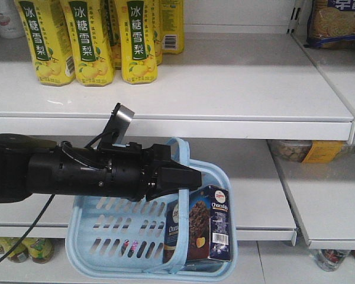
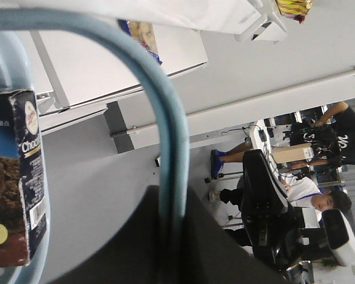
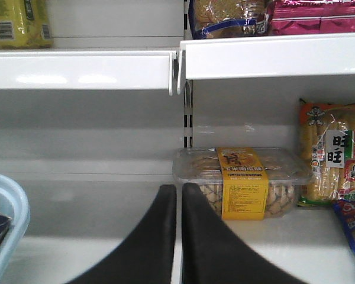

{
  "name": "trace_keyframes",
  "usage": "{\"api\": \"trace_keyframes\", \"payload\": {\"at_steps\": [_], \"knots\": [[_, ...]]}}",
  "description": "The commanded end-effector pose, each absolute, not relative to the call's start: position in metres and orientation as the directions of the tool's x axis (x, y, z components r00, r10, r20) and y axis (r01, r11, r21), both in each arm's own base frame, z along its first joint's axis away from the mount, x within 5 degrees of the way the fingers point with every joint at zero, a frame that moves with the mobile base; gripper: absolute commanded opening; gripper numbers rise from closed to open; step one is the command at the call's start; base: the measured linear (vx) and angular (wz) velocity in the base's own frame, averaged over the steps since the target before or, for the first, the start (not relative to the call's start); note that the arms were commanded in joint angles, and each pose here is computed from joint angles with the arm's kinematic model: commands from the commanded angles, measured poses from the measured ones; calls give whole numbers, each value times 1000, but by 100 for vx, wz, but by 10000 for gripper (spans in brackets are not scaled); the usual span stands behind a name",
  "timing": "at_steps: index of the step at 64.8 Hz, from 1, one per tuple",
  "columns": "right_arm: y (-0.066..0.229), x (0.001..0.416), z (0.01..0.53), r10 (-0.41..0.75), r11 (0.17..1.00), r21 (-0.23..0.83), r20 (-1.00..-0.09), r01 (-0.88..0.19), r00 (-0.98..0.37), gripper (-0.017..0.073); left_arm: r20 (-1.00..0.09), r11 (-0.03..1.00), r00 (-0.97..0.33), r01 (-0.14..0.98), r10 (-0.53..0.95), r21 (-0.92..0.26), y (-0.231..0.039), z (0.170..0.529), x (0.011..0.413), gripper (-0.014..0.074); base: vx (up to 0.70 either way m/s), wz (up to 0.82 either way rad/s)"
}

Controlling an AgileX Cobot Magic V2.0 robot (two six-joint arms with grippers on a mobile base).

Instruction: Left arm holds basket, right arm returns cookies

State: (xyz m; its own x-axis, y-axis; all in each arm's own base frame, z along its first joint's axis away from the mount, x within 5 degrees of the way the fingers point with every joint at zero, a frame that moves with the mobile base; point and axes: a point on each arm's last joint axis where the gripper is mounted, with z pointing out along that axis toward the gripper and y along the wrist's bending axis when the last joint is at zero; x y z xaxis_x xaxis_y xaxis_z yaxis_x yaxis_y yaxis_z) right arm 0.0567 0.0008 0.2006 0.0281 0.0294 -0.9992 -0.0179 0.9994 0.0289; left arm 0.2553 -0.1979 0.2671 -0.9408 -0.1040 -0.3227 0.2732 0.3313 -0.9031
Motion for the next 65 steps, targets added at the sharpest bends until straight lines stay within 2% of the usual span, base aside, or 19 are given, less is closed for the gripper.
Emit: {"api": "trace_keyframes", "payload": {"at_steps": [1,14,27,32,48,65], "knots": [[2,56,206,47,998,42,-989,-38,138,-10,-348,271,-916,290,-201,-918,-196,292,261,-3,0,0],[2,54,236,52,998,45,-979,-41,195,-10,-348,271,-916,290,-201,-918,-196,292,261,-3,0,0],[1,71,275,49,999,47,-996,-24,78,-10,-348,271,-916,290,-201,-918,-196,292,261,-3,0,0],[2,83,284,95,995,94,-995,-24,35,-10,-348,271,-916,290,-201,-918,-196,292,261,-3,0,0],[2,109,269,111,994,112,-985,-6,-135,-10,-348,271,-916,290,-201,-918,-196,292,261,-3,0,0],[3,117,266,110,994,112,-982,-6,-152,-6,-348,271,-916,290,-201,-918,-196,292,261,-3,0,0]]}}
